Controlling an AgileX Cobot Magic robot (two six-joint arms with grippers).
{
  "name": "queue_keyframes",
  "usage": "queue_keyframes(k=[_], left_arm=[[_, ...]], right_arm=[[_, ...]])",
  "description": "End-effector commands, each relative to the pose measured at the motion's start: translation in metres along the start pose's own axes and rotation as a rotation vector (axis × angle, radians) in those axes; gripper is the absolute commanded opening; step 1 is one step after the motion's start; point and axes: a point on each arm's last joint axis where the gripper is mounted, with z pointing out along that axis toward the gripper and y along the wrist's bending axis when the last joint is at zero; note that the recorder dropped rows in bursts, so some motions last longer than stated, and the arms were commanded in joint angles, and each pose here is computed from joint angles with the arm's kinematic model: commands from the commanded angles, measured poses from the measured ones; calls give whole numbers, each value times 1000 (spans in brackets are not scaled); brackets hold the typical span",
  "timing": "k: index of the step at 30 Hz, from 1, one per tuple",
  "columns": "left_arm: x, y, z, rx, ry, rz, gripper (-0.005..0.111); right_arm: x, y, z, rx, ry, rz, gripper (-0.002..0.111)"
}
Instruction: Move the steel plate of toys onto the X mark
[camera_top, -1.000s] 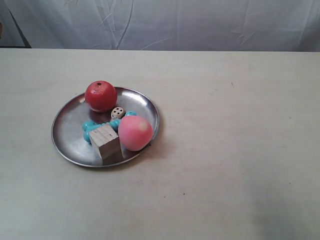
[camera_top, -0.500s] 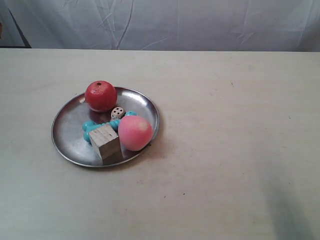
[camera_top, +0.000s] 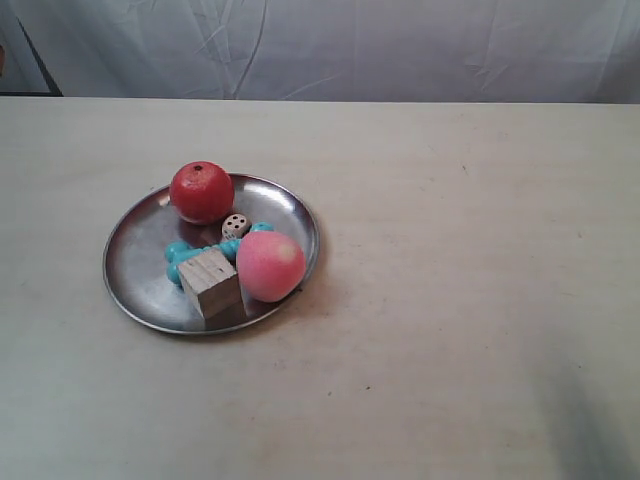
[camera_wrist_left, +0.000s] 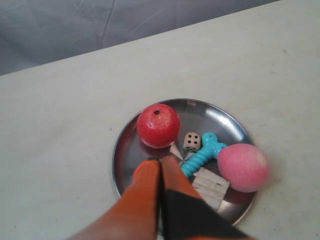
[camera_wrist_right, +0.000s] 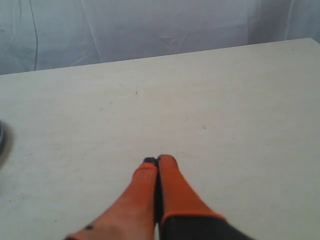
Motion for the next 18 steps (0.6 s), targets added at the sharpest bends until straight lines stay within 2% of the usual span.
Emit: queue_keyframes(k=[1,7,18], left_arm=[[1,-1,0,4,-9,-8,0],[1,-1,0,4,-9,-8,0],[1,-1,0,4,-9,-8,0]], right_arm=[[2,0,-1,-7,-18,35,-1],[9,0,-1,-5,63,35,-1],[10,0,-1,-6,73,37,-1]])
